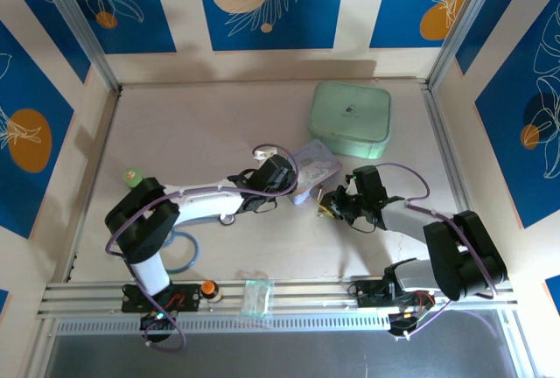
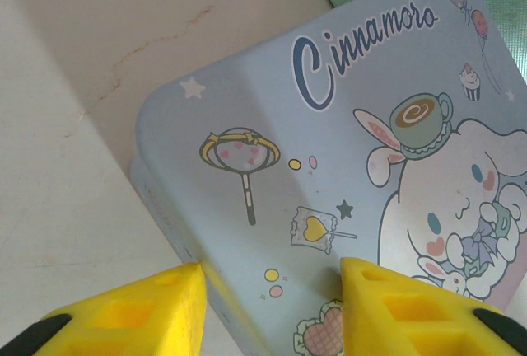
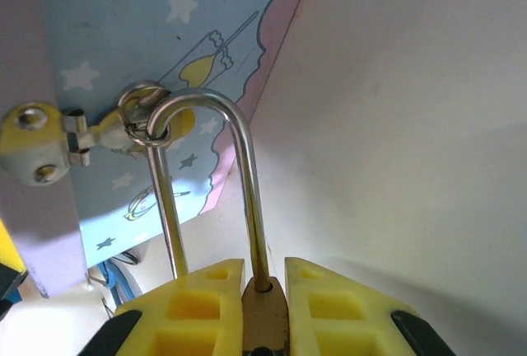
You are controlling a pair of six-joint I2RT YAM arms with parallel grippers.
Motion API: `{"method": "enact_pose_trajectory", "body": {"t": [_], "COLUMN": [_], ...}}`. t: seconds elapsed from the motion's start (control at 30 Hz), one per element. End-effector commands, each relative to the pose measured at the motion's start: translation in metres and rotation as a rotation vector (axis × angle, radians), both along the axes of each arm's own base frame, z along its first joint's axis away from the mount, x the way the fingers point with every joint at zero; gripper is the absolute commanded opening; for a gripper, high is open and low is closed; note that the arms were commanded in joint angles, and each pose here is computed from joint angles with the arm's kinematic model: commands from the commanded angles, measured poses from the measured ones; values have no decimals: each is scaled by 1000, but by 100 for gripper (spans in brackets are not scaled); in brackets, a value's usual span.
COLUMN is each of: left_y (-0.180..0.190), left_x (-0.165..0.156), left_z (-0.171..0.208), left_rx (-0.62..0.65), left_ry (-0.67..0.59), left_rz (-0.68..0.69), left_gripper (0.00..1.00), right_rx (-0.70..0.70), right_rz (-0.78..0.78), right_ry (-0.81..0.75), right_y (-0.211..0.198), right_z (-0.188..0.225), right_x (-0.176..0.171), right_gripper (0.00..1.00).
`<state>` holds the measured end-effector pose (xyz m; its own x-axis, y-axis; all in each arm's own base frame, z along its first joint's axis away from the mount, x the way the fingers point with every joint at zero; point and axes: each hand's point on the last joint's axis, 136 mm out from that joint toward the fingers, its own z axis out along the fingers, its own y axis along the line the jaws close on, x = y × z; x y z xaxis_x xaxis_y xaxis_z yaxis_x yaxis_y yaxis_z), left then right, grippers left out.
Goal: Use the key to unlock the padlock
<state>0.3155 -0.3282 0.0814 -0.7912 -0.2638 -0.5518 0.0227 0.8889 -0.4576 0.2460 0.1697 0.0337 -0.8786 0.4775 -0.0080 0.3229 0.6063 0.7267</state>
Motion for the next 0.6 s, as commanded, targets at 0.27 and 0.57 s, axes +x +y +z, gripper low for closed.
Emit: {"method": "enact_pose_trajectory", "body": {"t": [0.27, 0.57], "left_y": [60, 53], "left_x": [-42, -46], "left_z": [-74, -75], "left_rx": [294, 227], "left_ry": [211, 224], "left_rz": [3, 4], "left_gripper": [43, 43], "right_rx": [-81, -49], "right_rz": [11, -155], "right_ry": [169, 158], "right_y": [-21, -32], "right_z": [-35, -47], "right_x": [-49, -47], "right_gripper": [15, 0]}}
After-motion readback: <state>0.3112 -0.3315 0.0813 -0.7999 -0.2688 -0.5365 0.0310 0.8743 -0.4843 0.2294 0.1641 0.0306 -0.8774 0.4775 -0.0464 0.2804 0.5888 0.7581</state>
